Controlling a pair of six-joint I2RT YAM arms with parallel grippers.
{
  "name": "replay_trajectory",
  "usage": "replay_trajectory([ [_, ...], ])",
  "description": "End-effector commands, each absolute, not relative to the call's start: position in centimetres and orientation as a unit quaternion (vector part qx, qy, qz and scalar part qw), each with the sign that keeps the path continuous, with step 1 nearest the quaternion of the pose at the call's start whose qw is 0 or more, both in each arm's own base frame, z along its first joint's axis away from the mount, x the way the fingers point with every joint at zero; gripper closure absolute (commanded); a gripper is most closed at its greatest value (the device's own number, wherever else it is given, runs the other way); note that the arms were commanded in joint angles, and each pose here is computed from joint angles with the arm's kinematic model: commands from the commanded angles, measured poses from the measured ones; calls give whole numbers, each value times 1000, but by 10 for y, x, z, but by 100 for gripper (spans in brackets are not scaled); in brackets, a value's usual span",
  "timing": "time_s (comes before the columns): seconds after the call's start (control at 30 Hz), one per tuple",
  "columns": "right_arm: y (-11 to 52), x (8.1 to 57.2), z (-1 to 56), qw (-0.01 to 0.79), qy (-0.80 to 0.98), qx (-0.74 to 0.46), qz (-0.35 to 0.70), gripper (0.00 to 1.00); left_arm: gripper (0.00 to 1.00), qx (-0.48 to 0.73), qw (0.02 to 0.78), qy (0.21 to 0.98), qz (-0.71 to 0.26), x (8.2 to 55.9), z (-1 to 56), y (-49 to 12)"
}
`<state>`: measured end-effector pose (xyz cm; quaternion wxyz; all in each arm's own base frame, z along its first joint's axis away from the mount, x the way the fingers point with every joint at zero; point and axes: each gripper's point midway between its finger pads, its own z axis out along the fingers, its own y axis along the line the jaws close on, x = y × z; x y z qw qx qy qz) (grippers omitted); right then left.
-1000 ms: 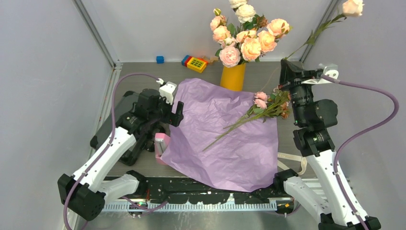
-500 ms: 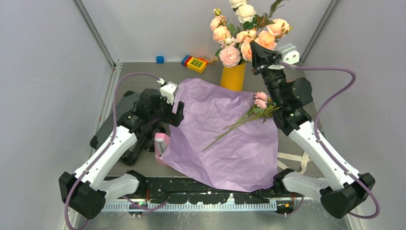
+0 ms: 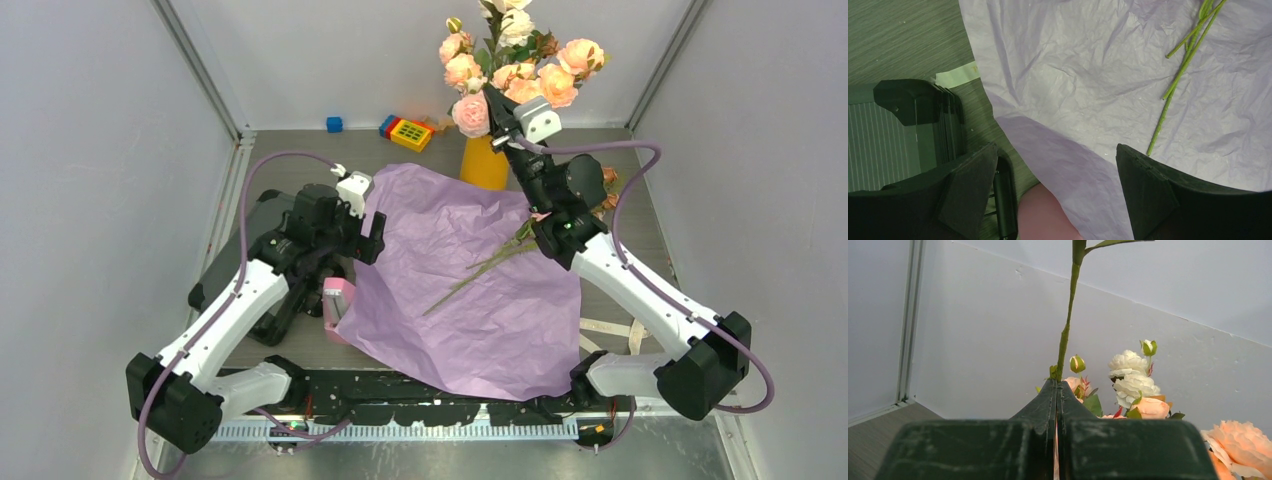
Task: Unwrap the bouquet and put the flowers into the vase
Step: Insert the fake flower into the vase.
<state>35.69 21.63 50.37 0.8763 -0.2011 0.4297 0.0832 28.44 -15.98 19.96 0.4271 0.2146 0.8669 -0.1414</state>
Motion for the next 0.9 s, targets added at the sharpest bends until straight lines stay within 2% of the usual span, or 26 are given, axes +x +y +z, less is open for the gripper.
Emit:
replay_trajectory([
  [0.0, 205, 335, 554, 914, 356, -184, 55, 100, 9, 217, 445, 857, -144, 291, 210, -161],
  [0.43, 214, 337, 557, 916, 338, -213, 22, 100, 9, 218, 437, 861, -143, 293, 205, -162],
  [0.87, 220, 356, 524, 912, 357, -203, 15, 100, 9, 219, 430, 865, -140, 294, 200, -162],
])
